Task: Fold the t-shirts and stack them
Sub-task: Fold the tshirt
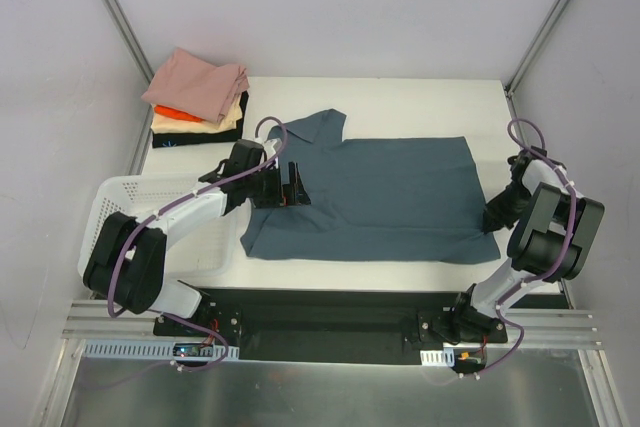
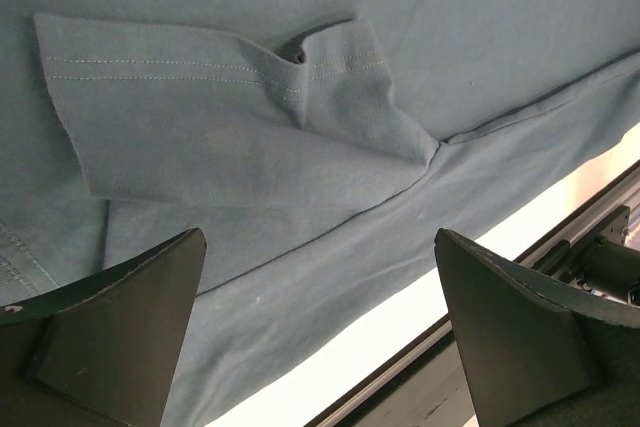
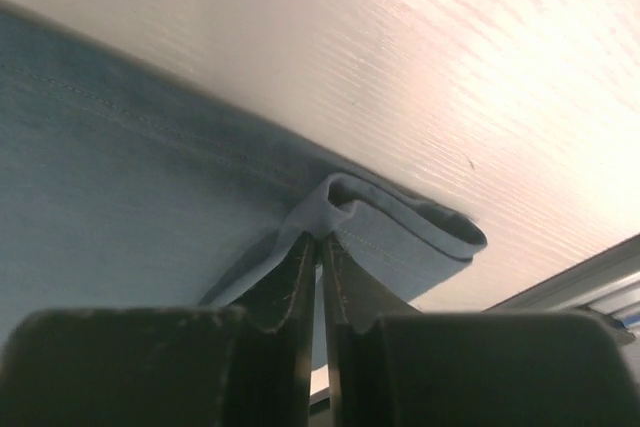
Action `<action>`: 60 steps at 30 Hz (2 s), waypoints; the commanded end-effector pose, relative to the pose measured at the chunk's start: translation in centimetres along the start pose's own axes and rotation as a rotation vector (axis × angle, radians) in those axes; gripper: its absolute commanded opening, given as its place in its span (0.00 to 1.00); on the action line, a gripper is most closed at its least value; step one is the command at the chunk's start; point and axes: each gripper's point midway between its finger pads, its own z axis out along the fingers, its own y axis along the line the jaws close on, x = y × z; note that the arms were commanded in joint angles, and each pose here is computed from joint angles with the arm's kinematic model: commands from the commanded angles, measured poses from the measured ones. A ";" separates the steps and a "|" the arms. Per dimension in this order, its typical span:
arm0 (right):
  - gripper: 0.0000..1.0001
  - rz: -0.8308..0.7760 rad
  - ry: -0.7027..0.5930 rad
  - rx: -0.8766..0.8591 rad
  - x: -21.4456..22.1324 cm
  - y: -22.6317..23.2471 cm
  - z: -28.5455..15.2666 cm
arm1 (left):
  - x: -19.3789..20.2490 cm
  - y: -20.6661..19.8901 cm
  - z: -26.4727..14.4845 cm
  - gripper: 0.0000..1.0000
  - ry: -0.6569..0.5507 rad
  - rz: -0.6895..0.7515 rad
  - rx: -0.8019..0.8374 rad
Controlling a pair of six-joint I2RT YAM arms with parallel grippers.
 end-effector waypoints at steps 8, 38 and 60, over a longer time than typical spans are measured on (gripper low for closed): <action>0.01 -0.007 -0.129 0.006 -1.7 -0.9 -4.4 | -0.2 0.0 0.6 0.99 0.009 -0.005 0.023; 0.97 -0.543 -0.375 -1.053 4.6 17.8 -19.1 | -4.2 -2.2 -0.7 0.99 -0.056 -0.003 -0.097; 0.65 -1.602 0.037 -0.864 29.2 33.2 -8.9 | 3.7 0.5 -2.9 0.99 -0.016 -0.150 -0.087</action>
